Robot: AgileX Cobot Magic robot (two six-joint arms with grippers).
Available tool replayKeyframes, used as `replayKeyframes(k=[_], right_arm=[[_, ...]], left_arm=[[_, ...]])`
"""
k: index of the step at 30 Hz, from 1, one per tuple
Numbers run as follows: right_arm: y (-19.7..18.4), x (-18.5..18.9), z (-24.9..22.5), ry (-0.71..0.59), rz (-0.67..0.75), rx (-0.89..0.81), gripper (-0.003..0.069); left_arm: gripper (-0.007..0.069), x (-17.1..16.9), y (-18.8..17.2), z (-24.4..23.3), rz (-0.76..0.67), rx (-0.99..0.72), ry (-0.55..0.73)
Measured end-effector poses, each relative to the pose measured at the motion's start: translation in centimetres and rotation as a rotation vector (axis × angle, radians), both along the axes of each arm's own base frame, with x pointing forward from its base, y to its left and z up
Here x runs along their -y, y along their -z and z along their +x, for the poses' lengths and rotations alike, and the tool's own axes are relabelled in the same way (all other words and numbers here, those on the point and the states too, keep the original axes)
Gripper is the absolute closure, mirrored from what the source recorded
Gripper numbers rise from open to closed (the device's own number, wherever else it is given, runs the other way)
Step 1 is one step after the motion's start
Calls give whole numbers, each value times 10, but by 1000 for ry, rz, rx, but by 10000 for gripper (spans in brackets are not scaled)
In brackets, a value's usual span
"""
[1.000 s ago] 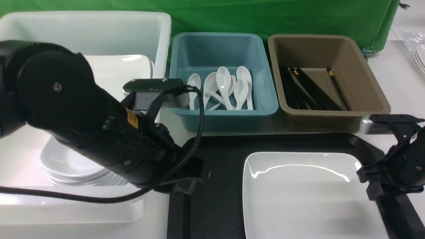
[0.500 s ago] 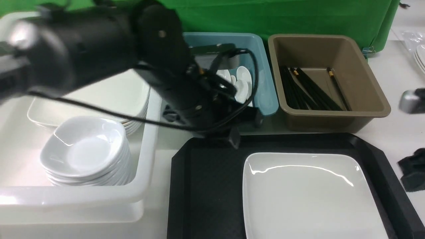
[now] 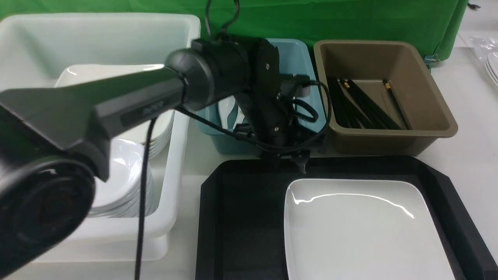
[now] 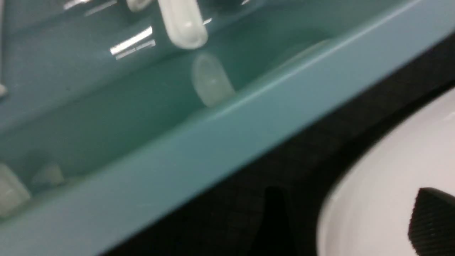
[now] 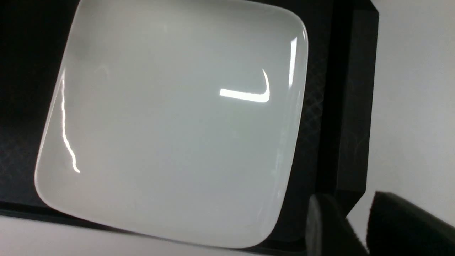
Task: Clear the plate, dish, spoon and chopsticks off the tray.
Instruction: Use the left arm to grab a plate from the dinner plate
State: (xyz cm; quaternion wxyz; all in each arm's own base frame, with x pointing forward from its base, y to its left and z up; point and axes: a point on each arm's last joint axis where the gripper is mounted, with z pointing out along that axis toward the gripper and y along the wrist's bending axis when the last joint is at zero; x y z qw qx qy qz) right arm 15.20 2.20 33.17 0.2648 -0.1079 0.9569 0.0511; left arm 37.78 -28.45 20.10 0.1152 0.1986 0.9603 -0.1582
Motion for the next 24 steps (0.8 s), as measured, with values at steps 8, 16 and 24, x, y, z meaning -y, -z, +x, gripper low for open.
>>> replayKeyframes(k=[8,16,24], right_arm=[[3,0,1,2,1,6,443],[1,0,3,6,3,37,443],[1,0,4,7,3,44,443]], left_arm=[[99,10,33,-1,-39,-91,54],[259,13,38,-3,-54,-121,101],[468,17,38,-7,-70,-150,109]])
